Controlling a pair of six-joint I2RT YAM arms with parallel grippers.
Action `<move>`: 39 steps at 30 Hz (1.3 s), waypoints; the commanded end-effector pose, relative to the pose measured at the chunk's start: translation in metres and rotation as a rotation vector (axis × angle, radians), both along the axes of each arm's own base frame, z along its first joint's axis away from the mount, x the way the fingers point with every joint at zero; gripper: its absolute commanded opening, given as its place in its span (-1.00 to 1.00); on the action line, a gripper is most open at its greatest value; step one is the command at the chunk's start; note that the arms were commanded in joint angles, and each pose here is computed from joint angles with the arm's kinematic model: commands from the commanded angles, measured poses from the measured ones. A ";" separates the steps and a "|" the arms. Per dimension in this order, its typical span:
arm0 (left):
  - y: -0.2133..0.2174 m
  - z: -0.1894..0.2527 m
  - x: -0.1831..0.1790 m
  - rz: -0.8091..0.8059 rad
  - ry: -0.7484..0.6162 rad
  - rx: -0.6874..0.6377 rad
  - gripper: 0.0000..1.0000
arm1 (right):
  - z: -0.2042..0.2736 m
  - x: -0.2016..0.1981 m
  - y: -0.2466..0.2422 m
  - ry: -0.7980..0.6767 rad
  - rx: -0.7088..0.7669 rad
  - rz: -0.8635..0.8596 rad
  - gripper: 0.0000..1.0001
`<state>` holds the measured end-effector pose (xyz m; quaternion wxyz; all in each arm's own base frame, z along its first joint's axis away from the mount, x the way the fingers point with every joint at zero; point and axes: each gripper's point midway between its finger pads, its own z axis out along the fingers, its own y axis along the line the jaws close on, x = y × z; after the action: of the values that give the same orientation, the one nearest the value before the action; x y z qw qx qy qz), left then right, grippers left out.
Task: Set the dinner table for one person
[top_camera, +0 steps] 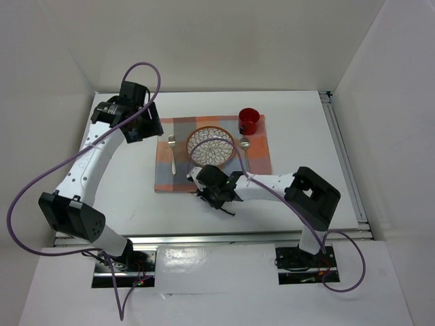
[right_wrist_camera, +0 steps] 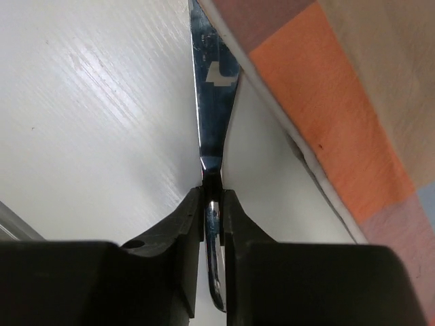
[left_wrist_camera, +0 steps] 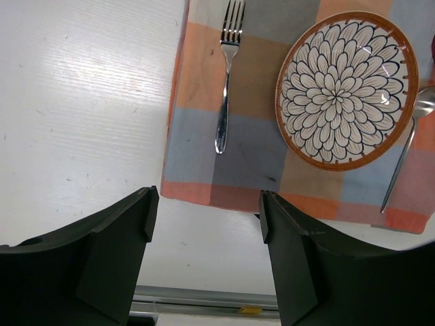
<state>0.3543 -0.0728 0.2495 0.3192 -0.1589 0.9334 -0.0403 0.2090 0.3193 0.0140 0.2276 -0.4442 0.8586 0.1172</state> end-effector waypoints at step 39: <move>-0.002 0.017 0.000 0.024 -0.060 -0.044 0.56 | 0.112 0.083 -0.072 -0.201 0.151 -0.466 -1.00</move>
<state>0.3523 -0.0741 0.2502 0.3195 -0.1692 0.9312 -0.0472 0.2550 0.2452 0.0883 0.3085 -0.3006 0.9003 0.0629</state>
